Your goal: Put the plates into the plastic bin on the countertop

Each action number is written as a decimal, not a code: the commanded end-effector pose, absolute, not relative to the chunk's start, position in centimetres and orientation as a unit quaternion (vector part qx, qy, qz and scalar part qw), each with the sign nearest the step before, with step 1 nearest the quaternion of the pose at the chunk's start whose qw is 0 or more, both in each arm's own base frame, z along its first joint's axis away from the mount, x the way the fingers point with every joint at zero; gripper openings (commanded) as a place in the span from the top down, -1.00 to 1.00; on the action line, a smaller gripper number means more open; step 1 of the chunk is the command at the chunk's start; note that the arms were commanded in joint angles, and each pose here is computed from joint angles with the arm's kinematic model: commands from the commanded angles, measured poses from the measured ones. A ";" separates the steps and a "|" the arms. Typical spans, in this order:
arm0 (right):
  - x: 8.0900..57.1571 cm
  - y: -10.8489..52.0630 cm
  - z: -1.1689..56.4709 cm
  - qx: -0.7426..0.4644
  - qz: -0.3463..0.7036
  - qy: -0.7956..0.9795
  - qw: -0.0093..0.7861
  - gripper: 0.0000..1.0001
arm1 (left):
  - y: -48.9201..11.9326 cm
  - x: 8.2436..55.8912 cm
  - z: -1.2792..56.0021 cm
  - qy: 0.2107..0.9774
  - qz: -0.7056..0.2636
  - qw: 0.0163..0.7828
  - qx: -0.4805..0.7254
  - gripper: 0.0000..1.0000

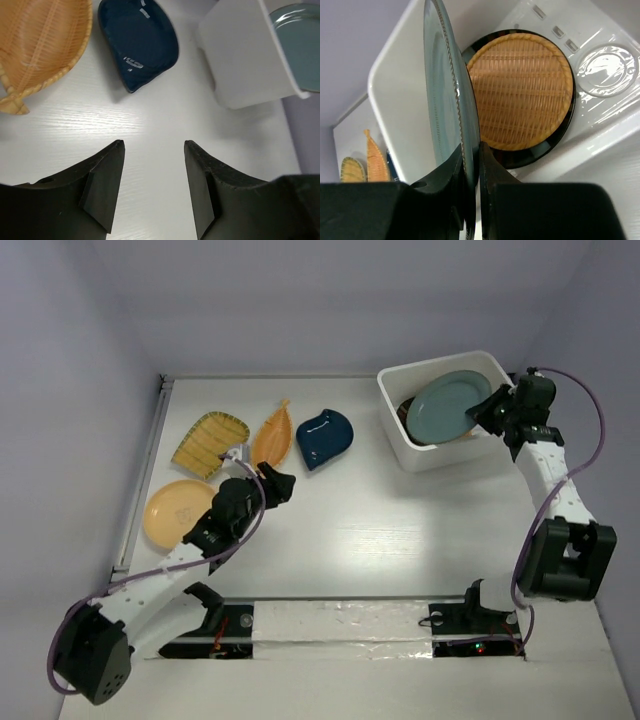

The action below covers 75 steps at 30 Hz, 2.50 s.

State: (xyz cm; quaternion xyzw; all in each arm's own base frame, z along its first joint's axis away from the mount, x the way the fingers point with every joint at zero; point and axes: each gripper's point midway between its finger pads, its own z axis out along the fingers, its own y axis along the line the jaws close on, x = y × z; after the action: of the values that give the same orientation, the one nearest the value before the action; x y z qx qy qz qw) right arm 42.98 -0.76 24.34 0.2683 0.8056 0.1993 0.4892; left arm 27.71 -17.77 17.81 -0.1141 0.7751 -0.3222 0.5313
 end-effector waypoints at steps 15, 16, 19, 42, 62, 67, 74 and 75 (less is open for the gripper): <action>50.7 -2.5 23.1 0.251 0.213 0.815 0.476 1.00 | -19.5 32.6 13.1 0.827 -0.240 0.500 -0.096 -0.12; 50.7 -2.6 22.8 0.253 0.210 0.816 0.475 1.00 | -19.7 32.8 12.9 0.828 -0.238 0.498 -0.096 -0.13; 50.6 -3.3 21.3 0.262 0.189 0.824 0.465 0.85 | -20.2 33.5 12.1 0.836 -0.232 0.488 -0.094 -0.17; 40.9 -1.9 28.7 0.255 0.216 0.726 0.601 -0.92 | -22.9 41.8 7.1 0.852 -0.162 0.476 -0.146 -0.03; 31.6 3.8 31.1 0.153 0.302 0.700 0.628 -0.59 | -24.3 43.2 5.7 0.839 -0.201 0.478 -0.165 1.00; 28.3 9.5 30.7 0.072 0.366 0.702 0.606 0.82 | -24.5 41.5 11.4 0.801 -0.270 0.512 -0.156 1.00; 25.1 17.4 28.2 0.015 0.448 0.714 0.538 0.18 | -22.8 37.2 18.1 0.750 -0.339 0.547 -0.154 1.00; 24.8 17.8 27.5 0.017 0.453 0.716 0.531 -0.19 | -22.3 36.4 20.5 0.732 -0.355 0.561 -0.156 1.00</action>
State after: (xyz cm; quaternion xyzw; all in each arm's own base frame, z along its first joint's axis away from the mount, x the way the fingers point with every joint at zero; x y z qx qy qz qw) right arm 25.11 16.65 27.19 0.0200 0.7324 0.4347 0.5236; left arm 36.13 -21.61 10.21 -0.1488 0.8277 -0.2539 0.4778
